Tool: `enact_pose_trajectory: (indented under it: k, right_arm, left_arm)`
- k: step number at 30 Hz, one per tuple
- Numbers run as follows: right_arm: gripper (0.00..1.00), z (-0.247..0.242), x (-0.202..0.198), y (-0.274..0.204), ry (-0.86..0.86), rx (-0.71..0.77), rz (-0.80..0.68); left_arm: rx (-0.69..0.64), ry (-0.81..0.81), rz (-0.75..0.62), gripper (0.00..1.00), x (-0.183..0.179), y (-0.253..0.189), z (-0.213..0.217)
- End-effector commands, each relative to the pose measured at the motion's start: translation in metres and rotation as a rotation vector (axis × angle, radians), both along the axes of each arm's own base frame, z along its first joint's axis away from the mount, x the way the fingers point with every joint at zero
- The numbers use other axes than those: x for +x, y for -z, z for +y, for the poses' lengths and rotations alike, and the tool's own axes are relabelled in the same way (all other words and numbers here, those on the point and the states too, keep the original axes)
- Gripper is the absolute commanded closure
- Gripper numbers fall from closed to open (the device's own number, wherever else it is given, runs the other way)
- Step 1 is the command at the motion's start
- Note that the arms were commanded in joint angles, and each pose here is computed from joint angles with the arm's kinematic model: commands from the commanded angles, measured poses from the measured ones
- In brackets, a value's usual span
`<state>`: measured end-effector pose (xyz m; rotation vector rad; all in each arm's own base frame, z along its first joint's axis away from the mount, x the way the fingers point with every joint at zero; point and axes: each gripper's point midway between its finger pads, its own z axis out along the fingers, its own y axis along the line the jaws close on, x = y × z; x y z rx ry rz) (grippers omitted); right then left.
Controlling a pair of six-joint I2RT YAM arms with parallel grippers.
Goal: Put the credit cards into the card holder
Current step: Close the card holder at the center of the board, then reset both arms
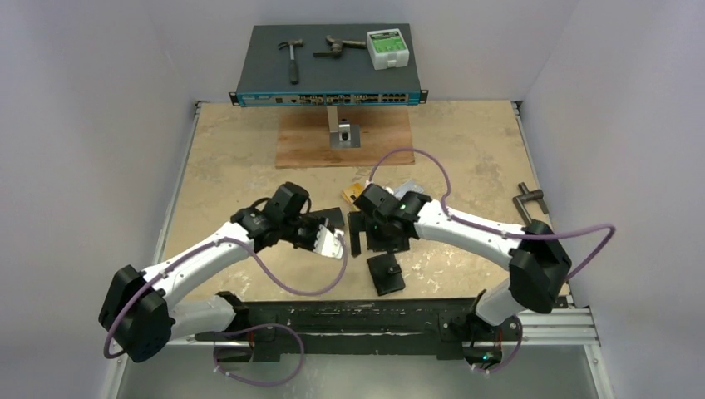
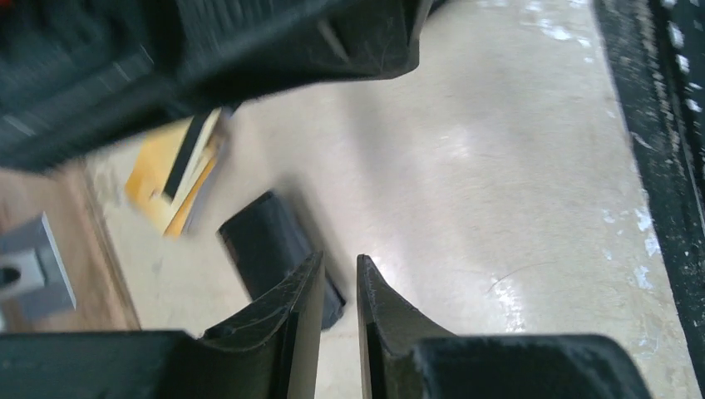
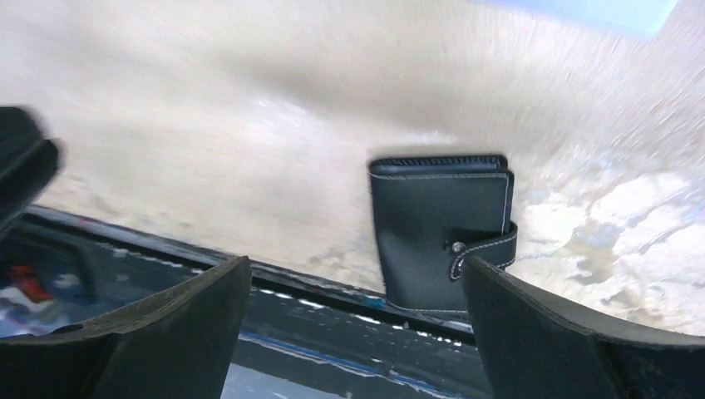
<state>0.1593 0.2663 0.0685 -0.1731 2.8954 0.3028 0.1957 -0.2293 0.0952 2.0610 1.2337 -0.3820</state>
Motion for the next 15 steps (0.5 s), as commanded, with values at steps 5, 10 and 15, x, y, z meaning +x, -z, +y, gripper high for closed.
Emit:
enact_pose_trajectory:
  k: [5, 10, 15]
  right_arm:
    - [0.01, -0.004, 0.076, -0.130, 0.003, 0.170, -0.352]
    - [0.01, -0.097, 0.144, -0.142, 0.261, 0.041, -0.563]
    - [0.01, -0.201, 0.202, -0.137, 0.493, -0.171, -0.948]
  left_arm:
    - [-0.103, -0.506, 0.232, 0.76, 0.029, -0.048, 0.062]
    - [-0.284, -0.797, 0.311, 0.67, 0.060, -0.070, 0.112]
    - [-0.504, -1.105, 0.407, 0.56, 0.113, -0.078, 0.162]
